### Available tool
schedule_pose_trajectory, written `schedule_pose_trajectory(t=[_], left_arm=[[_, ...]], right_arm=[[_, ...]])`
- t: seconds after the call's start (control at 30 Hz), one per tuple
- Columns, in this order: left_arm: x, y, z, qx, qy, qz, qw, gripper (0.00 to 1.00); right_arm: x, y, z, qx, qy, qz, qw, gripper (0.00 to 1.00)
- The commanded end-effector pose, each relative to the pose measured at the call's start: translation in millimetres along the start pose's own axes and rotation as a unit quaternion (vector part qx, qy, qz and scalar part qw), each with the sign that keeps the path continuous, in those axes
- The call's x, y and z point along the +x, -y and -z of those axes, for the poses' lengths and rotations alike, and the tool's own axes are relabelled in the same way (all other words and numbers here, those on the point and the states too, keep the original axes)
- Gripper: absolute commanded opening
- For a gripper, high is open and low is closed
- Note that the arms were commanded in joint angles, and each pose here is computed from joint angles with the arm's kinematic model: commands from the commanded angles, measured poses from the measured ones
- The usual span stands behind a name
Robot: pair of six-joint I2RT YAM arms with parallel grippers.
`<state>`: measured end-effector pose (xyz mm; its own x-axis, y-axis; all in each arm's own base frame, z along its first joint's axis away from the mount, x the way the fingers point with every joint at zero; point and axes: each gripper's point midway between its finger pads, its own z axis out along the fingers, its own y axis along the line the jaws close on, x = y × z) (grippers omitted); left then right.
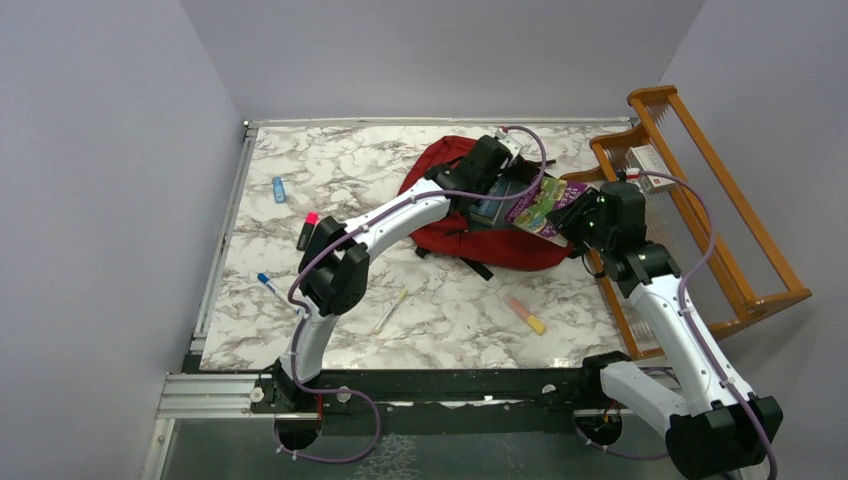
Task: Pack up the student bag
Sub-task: Place the book in the student bag.
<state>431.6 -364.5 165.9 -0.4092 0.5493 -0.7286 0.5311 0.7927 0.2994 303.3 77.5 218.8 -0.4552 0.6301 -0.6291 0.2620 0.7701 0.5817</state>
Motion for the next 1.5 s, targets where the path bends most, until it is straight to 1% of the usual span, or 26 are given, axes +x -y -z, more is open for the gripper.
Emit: schedule_pose_trajectory(t=[0.0, 0.27, 0.53, 0.63, 0.7, 0.83, 0.97, 1.1, 1.13, 1.27, 1.47], left_arm=[[-35, -2, 38, 0.031, 0.06, 0.027, 0.997, 0.0], [-40, -6, 52, 0.037, 0.077, 0.035, 0.996, 0.0], [-55, -9, 63, 0.039, 0.096, 0.051, 0.993, 0.0], [-57, -9, 65, 0.042, 0.098, 0.059, 0.993, 0.0], [-58, -6, 66, 0.047, 0.1, 0.064, 0.992, 0.0], [-61, -3, 69, 0.053, 0.103, 0.068, 0.991, 0.0], [-64, 0, 70, 0.058, 0.109, 0.069, 0.99, 0.0], [-65, 3, 67, 0.062, 0.111, 0.068, 0.99, 0.0], [-65, 5, 65, 0.064, 0.109, 0.077, 0.989, 0.0], [-64, 7, 63, 0.066, 0.107, 0.081, 0.989, 0.0], [-57, 10, 57, 0.067, 0.099, 0.071, 0.99, 0.0]], right_arm=[[-14, -42, -5, -0.094, 0.016, -0.015, 0.995, 0.0], [-3, -74, -20, -0.176, -0.02, -0.068, 0.982, 0.0], [9, -90, -52, -0.192, -0.072, -0.121, 0.971, 0.0], [10, -93, -61, -0.202, -0.074, -0.135, 0.967, 0.0], [7, -100, -67, -0.225, -0.068, -0.138, 0.962, 0.01], [4, -112, -86, -0.272, -0.05, -0.124, 0.953, 0.0], [14, -106, -118, -0.279, -0.049, -0.129, 0.95, 0.0], [26, -108, -144, -0.297, -0.058, -0.146, 0.942, 0.0], [30, -110, -149, -0.3, -0.062, -0.151, 0.94, 0.0], [46, -119, -167, -0.304, -0.076, -0.159, 0.936, 0.01], [67, -124, -191, -0.289, -0.09, -0.17, 0.938, 0.0]])
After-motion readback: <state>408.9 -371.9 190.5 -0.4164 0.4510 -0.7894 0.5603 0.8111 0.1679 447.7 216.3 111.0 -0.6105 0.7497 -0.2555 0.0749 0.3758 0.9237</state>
